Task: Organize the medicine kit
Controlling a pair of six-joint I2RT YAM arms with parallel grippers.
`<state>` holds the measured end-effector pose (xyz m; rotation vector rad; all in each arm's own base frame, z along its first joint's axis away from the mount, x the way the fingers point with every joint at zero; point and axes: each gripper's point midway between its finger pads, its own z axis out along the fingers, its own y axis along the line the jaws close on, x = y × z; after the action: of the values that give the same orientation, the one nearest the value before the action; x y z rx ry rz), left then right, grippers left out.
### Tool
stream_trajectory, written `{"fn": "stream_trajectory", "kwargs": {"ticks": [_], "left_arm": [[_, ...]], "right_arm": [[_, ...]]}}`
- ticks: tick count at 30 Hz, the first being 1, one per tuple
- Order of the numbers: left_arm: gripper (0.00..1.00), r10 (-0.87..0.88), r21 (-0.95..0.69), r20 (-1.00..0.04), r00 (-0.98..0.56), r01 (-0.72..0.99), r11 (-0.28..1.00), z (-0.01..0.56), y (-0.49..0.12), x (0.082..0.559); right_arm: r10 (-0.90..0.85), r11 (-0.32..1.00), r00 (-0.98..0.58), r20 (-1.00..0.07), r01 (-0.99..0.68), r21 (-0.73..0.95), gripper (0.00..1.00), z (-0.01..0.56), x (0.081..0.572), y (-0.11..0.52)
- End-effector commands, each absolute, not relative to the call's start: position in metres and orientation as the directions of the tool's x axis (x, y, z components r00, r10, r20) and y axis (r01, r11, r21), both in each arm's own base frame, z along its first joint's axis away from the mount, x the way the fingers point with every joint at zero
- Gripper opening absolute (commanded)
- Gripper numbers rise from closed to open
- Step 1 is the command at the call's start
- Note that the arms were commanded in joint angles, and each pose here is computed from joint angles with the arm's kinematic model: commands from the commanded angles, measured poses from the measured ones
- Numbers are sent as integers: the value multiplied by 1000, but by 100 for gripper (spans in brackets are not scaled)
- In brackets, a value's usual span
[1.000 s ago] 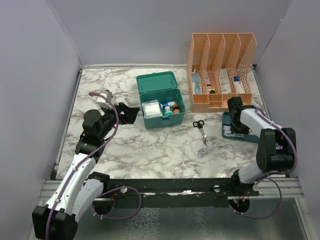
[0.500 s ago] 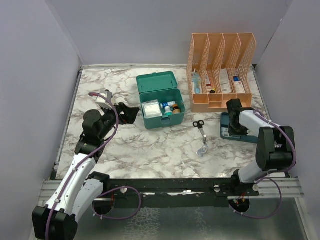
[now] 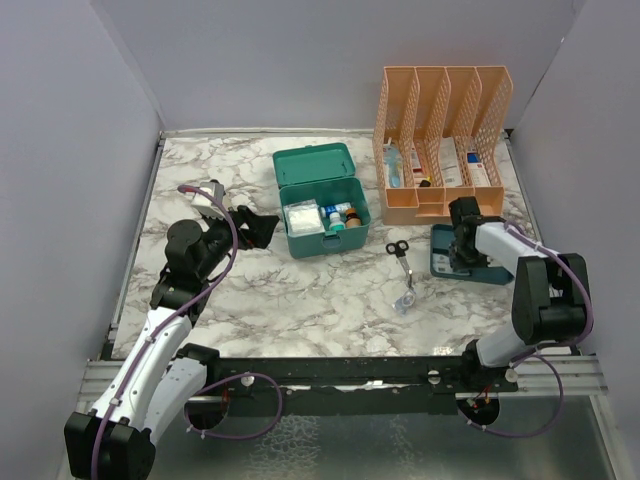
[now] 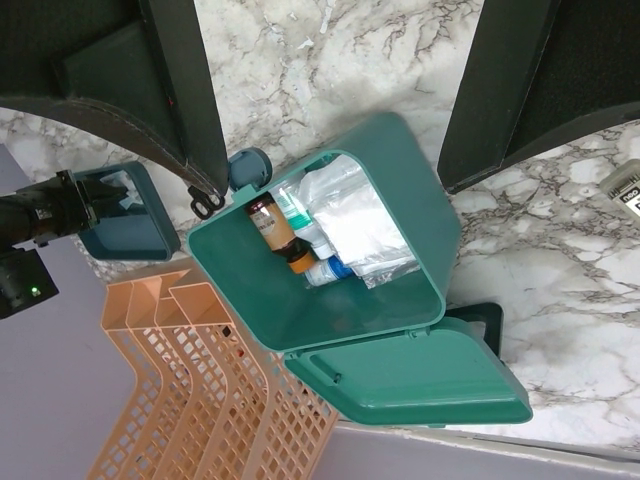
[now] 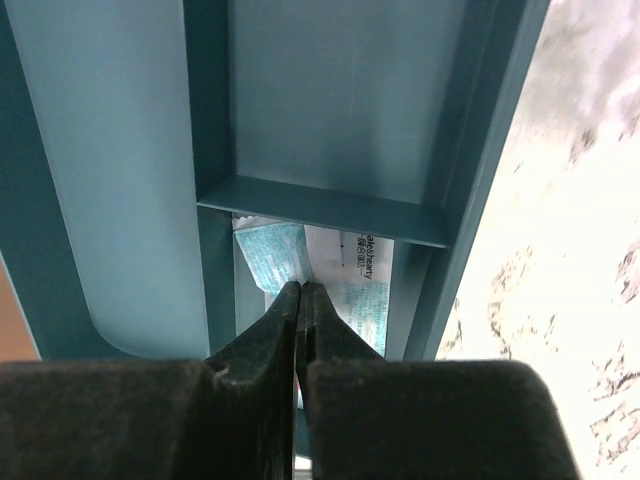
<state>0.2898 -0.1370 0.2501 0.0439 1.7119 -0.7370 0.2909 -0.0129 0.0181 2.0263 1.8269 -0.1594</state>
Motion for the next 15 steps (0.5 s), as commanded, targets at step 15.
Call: {"fn": "stream_trajectory", "kwargs": {"ticks": [15], "left_arm": [[89,-359,-438,-897,-260,405,803,254,-135,291]], "right_arm": [[935,184,-137,-327,976,118,8,5,257,54]]}}
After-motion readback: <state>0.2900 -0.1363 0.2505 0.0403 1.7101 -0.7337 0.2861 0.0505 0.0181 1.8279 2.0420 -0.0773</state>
